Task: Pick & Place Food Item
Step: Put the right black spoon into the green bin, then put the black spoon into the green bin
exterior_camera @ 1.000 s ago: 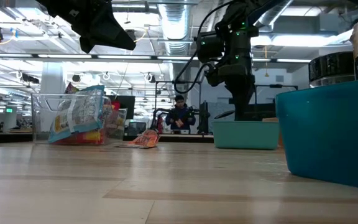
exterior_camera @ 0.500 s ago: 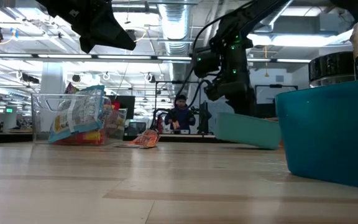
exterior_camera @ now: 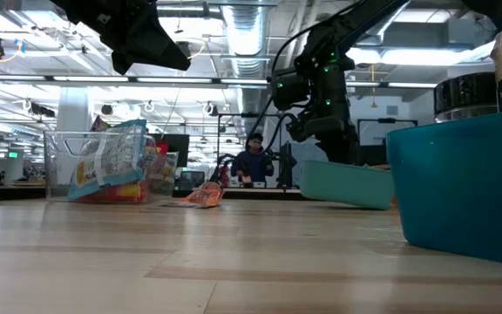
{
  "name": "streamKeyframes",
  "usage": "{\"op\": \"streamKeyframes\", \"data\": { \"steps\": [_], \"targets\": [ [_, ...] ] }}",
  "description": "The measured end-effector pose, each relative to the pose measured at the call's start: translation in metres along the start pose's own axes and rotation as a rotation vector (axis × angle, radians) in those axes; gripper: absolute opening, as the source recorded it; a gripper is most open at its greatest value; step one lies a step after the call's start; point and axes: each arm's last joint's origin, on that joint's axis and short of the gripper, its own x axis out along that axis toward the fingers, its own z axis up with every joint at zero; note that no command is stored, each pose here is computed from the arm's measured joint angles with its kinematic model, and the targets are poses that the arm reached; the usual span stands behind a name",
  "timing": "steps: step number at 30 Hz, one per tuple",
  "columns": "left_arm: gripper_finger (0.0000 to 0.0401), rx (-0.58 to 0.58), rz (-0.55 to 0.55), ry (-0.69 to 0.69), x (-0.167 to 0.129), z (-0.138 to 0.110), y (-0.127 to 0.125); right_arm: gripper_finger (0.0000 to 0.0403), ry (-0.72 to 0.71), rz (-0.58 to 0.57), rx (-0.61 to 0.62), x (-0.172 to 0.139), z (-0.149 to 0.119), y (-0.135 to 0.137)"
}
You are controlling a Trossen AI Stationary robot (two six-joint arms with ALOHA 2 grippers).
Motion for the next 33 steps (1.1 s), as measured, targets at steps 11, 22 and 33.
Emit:
{"op": "streamKeyframes", "data": {
  "steps": [11, 22, 33],
  "targets": [
    [0.0001, 0.000, 0.000, 0.000, 0.0000, 0.0000, 0.0000, 0.0024, -0.014, 0.002, 0.011, -0.0003, 0.0014, 0.0003],
    [0.0001, 0.000, 0.000, 0.000, 0.0000, 0.0000, 0.0000, 0.0069, -0.015, 0.002, 0.010, -0.0003, 0.0015, 0.0003],
    [0.0001, 0.000, 0.000, 0.000, 0.0000, 0.0000, 0.0000, 0.0070, 0.003, 0.000, 0.007, -0.0066, -0.0032, -0.0004]
  ]
}}
